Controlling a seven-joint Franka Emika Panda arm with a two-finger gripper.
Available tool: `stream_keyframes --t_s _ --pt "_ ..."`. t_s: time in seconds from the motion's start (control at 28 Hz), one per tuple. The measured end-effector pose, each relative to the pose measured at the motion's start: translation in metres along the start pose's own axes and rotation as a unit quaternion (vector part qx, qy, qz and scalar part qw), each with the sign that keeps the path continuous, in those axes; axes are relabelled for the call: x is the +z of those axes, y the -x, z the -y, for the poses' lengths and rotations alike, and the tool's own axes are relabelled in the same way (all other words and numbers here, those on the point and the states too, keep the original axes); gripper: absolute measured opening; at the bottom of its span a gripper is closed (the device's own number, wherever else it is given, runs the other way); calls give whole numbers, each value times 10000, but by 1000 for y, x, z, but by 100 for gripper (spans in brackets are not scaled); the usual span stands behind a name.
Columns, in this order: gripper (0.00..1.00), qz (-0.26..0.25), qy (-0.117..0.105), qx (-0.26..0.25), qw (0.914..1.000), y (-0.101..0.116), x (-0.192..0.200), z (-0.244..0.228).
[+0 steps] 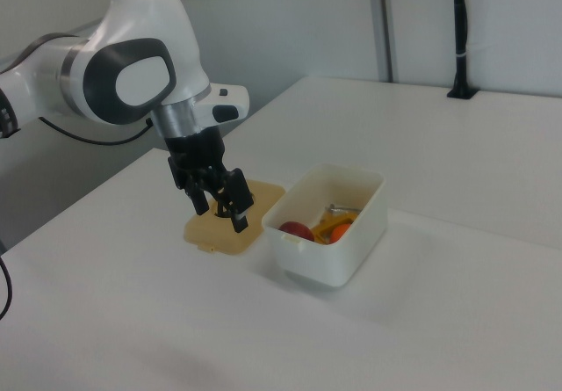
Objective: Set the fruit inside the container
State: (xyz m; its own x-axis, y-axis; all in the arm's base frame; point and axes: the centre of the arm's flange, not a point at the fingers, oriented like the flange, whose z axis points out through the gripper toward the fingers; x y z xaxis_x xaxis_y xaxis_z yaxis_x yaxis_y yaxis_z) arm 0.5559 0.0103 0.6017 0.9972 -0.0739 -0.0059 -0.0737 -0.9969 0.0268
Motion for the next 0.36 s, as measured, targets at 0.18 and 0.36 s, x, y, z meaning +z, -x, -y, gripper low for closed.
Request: stream_keyframes --t_s 0.18,0.36 --pt "100 1 -6 -7 10000 0 0 -1" --pt "100 1 -6 -6 10000 0 0 -1"
